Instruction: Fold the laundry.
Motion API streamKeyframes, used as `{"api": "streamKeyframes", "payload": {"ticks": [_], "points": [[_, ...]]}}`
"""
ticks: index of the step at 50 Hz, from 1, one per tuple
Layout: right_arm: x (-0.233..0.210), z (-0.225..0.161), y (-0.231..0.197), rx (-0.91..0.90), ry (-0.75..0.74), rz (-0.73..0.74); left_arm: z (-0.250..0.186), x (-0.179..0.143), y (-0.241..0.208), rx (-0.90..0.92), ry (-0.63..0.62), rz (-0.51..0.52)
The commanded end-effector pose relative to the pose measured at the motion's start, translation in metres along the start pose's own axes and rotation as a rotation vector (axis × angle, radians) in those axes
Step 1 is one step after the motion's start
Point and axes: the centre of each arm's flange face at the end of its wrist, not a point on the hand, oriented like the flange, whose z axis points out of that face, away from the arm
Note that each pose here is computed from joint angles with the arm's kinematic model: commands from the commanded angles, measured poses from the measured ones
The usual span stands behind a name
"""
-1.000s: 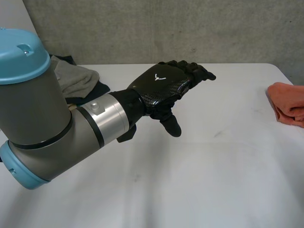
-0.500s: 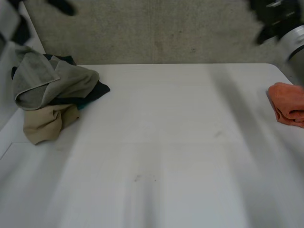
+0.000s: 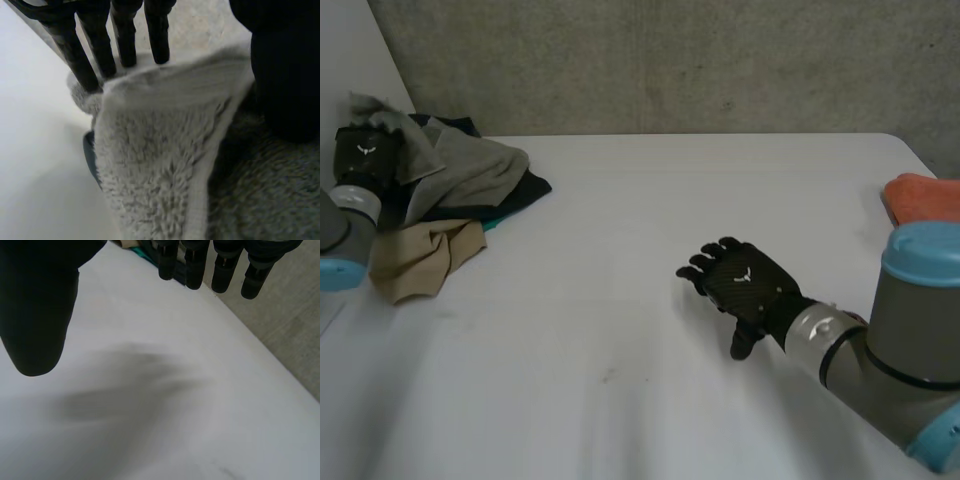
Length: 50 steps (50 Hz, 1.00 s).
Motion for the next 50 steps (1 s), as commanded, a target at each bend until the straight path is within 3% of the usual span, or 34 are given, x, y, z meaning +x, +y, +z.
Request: {"api": "streamKeyframes", "payload": {"ticks": [1,3,11,15,19,22,29,35,41,46,50], "points": [[-0.002,-0.010,0.001,0.007,0.014,-0.001,0.006,0.006,0.009,0.008,-0.019,-0.003],[0.002,-0.010,-0.003,0.019,0.029,-0.008,0.005,0.008,0.000,0.014,-0.024,-0.005],[0.038,-0.012,-0.018,0.063,0.157,-0.021,-0.030,0.012,-0.169,0.262,-0.012,-0.089],[0.057,-0.014,-0.031,0.089,0.253,0.014,-0.082,0.040,-0.255,0.406,0.100,-0.255],[0.082,-0.022,-0.045,0.123,0.374,0.079,-0.131,0.053,-0.303,0.474,0.195,-0.369],[0.105,-0.028,-0.048,0.142,0.459,0.127,-0.154,0.066,-0.310,0.464,0.254,-0.417],[0.124,-0.033,-0.051,0.170,0.503,0.172,-0.226,0.146,-0.293,0.289,0.516,-0.483],[0.124,-0.032,-0.051,0.168,0.488,0.178,-0.249,0.190,-0.211,-0.073,0.560,-0.412],[0.112,-0.014,-0.031,0.115,0.362,0.194,-0.264,0.185,-0.182,-0.287,0.473,-0.332],[0.099,-0.001,-0.019,0.048,0.218,0.224,-0.275,0.156,-0.217,-0.207,0.454,-0.357],[0.089,0.000,-0.020,0.005,0.128,0.149,-0.284,0.146,-0.239,-0.102,0.521,-0.345]]}}
